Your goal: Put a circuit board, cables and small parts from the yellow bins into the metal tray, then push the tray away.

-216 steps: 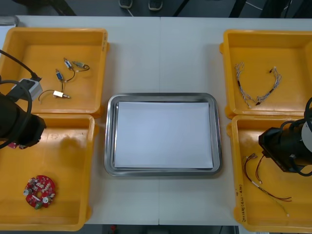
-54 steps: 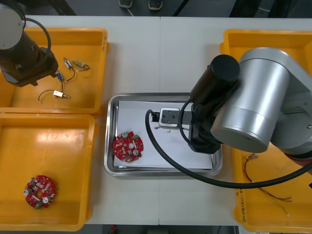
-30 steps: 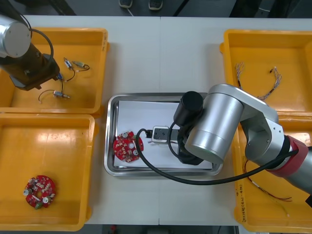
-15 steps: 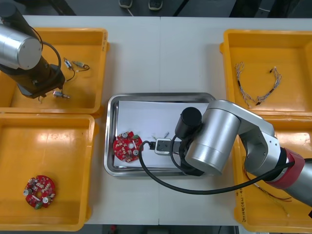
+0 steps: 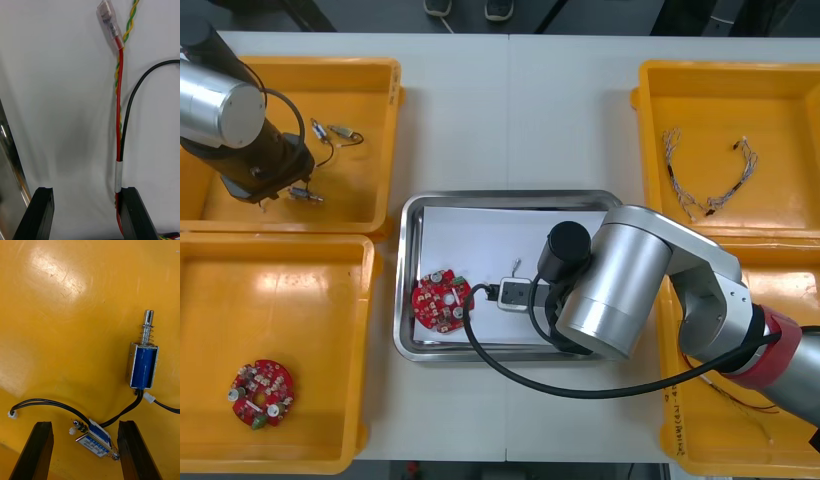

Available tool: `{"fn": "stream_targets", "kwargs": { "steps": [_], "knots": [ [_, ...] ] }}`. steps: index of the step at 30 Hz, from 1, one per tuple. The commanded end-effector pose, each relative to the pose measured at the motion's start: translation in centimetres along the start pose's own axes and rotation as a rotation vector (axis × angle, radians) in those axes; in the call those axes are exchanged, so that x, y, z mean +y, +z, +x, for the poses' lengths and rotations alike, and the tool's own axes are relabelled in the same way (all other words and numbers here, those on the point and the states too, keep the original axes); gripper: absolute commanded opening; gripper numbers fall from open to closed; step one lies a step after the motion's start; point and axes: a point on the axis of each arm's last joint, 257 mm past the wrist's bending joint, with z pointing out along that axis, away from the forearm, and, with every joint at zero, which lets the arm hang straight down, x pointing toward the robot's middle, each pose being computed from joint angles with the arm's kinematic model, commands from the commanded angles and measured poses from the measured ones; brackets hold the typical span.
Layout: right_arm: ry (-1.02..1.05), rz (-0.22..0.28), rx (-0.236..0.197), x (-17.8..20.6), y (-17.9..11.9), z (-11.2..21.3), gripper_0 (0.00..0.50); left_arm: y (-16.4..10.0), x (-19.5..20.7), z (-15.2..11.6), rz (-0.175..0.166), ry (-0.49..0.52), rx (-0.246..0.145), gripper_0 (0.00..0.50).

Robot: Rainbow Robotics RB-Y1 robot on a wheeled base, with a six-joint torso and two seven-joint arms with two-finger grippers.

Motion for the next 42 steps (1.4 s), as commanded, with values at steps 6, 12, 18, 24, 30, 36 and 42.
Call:
{"fn": "stream_targets", "kwargs": {
  "steps": [6, 12, 18, 24, 30, 36, 42],
  "knots": [
    [0.006, 0.013, -0.067, 0.1, -1.4, -2.4, 0.500, 0.2, -3.3, 0.8, 0.035, 0.149, -0.026, 0.500],
    [-0.004, 0.046, -0.066, -0.4, -2.3, -2.5, 0.500, 0.4, -3.2, 1.2, 0.029, 0.152, -0.015, 0.500],
    [-0.011, 0.059, -0.057, -0.5, -2.8, -2.3, 0.500, 0.3, -3.1, 1.2, 0.026, 0.149, -0.011, 0.392],
    [-0.017, 0.069, -0.064, -0.6, -3.3, -2.5, 0.500, 0.1, -3.2, 0.9, 0.030, 0.150, -0.018, 0.000],
    [-0.024, 0.077, -0.071, -0.5, -3.8, -2.7, 0.500, -0.6, -2.9, -0.1, 0.037, 0.130, -0.022, 0.000],
    [-0.026, 0.077, -0.067, -0.4, -4.1, -2.6, 0.500, -2.1, -2.3, -1.1, 0.017, 0.133, -0.032, 0.001],
    [-0.026, 0.078, -0.062, -0.4, -4.1, -2.4, 0.000, -4.4, -1.7, -2.2, 0.003, 0.139, -0.044, 0.000]
  ]
}}
